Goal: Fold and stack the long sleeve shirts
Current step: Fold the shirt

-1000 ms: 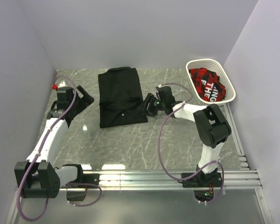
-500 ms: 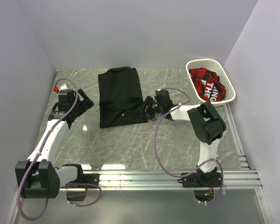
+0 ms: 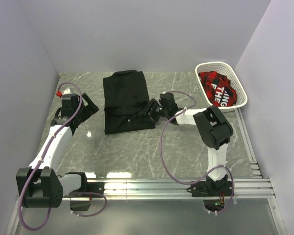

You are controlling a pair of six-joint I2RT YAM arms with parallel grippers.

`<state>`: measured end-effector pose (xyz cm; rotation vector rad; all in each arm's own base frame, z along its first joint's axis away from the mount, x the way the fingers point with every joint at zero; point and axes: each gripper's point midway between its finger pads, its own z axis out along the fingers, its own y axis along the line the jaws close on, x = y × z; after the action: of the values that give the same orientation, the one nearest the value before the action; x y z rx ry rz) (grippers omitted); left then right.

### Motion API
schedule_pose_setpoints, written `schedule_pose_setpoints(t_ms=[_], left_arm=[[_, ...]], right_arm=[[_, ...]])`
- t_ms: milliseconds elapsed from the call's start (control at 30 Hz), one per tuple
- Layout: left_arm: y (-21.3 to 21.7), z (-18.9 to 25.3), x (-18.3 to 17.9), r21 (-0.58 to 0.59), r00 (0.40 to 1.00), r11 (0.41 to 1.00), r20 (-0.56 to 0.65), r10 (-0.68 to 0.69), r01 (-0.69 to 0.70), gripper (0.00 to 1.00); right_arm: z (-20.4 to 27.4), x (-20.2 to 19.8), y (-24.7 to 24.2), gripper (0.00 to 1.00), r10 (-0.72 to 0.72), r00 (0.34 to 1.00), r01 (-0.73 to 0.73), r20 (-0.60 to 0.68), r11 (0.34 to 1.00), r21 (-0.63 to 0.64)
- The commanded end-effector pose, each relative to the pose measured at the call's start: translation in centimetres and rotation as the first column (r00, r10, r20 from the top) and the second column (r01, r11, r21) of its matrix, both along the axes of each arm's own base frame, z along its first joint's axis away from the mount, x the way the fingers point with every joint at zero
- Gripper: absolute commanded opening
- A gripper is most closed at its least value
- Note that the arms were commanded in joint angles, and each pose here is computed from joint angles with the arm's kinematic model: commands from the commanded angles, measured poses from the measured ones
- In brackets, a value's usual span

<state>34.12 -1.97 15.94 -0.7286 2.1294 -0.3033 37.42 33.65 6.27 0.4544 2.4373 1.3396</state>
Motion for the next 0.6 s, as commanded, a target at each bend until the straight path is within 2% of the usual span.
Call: schedule_pose_setpoints(t_ms=[0, 233, 367, 567], left_arm=[[-0.1, 1.0, 0.7, 0.0, 0.999, 1.0, 0.04, -0.013, 0.013, 0.99], [-0.3, 0.9, 0.6, -0.006, 0.999, 1.0, 0.039, -0.02, 0.02, 0.99], [-0.5, 0.5, 0.6, -0.012, 0.999, 0.999, 0.028, -0.03, 0.031, 0.99], [-1.2, 0.0, 0.5, -0.039, 0.998, 0.997, 0.012, -0.058, 0.059, 0.99]], right_arm=[[3.5, 2.6, 2.2, 0.57, -0.003, 0.996, -0.005, 0.09, 0.996, 0.086], [4.5, 6.4, 4.5, 0.57, -0.011, 0.993, -0.007, 0.12, 0.99, 0.141], [7.3, 8.9, 6.0, 0.57, -0.014, 0.986, -0.022, 0.169, 0.977, 0.21], [9.7, 12.5, 5.5, 0.58, -0.076, 0.97, 0.021, 0.229, 0.971, 0.237]])
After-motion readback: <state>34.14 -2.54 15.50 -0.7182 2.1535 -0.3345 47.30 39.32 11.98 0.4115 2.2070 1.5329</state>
